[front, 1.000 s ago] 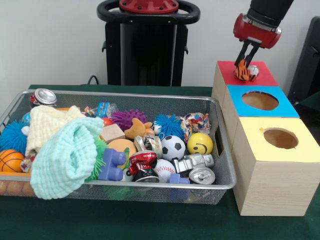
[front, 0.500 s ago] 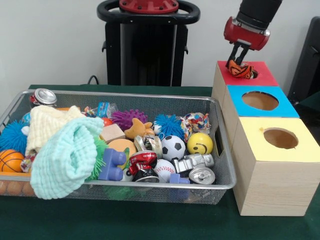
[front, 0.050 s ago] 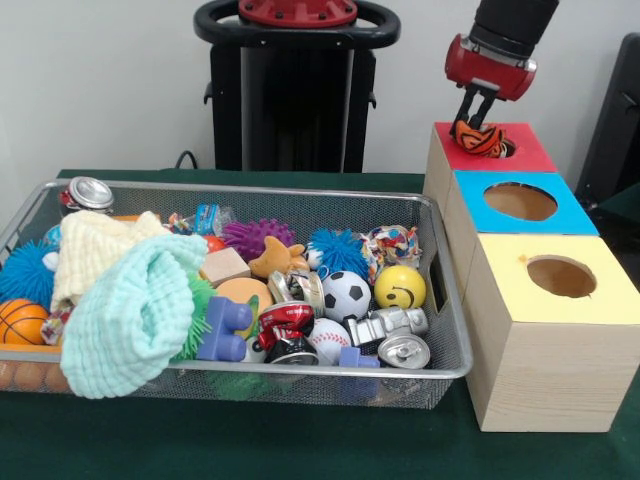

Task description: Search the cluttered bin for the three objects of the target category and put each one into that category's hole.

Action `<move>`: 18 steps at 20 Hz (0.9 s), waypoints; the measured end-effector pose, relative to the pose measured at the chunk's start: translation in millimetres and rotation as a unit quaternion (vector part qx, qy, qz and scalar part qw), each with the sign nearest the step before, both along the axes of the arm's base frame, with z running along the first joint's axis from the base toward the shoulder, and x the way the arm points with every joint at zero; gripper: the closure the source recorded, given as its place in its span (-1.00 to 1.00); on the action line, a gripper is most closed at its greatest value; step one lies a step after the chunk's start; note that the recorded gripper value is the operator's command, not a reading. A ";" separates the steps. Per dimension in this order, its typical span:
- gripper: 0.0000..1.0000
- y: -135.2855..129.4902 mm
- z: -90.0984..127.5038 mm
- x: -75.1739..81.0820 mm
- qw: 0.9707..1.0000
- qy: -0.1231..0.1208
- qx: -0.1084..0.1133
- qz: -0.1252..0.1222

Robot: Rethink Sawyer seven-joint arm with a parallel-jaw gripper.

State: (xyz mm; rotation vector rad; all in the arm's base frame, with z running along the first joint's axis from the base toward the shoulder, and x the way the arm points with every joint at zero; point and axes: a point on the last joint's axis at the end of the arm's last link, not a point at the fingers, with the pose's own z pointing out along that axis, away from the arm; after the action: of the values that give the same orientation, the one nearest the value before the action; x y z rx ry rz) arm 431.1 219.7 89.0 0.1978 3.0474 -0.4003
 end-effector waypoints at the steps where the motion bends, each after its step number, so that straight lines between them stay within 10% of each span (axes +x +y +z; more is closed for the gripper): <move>1: 1.00 0.1 0.0 -0.1 1.000 0.000 0.000 0.000; 18: 1.00 20.9 -1.8 -10.5 1.000 -0.001 0.000 0.013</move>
State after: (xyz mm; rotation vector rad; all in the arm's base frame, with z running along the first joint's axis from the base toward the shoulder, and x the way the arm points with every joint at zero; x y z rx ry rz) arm 420.7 240.5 87.3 0.1585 3.0439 -0.3990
